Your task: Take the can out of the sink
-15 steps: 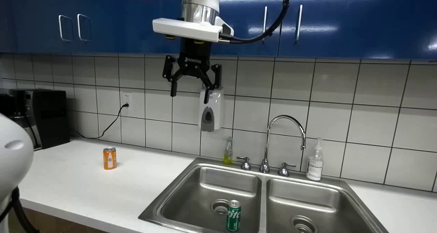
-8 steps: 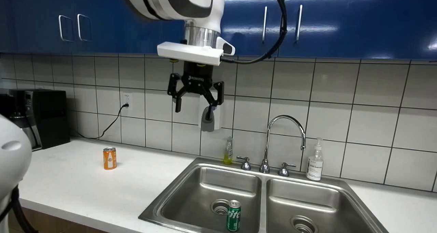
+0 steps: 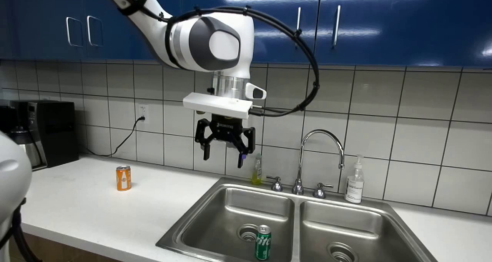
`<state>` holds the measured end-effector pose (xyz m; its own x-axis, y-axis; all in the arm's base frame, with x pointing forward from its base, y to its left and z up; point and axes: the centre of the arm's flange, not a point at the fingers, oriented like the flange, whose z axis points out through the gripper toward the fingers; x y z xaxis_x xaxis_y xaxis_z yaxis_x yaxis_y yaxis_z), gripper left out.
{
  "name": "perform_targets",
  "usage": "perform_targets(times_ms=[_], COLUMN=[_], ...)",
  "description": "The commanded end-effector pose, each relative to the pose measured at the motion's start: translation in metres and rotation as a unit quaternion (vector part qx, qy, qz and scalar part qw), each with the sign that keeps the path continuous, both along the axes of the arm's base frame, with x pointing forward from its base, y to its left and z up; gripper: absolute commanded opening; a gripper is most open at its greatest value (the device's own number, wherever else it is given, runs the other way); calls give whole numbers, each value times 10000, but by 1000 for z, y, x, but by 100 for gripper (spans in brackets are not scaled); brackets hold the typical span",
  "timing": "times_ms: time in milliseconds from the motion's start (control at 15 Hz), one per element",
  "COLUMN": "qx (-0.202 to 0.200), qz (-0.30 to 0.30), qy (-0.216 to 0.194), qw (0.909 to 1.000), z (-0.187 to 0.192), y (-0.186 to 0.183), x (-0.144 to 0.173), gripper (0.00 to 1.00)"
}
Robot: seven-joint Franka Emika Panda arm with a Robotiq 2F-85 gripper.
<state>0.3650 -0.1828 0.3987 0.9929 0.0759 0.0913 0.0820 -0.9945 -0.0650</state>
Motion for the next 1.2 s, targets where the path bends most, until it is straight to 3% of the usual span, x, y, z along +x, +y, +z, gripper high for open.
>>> perform_targets(times_ms=[0, 1133], qx=[-65, -380], qz=[-37, -503], qy=[-14, -68], qw=[10000, 9980], z=[-39, -210], y=[0, -8], x=[23, 125], gripper=[100, 100])
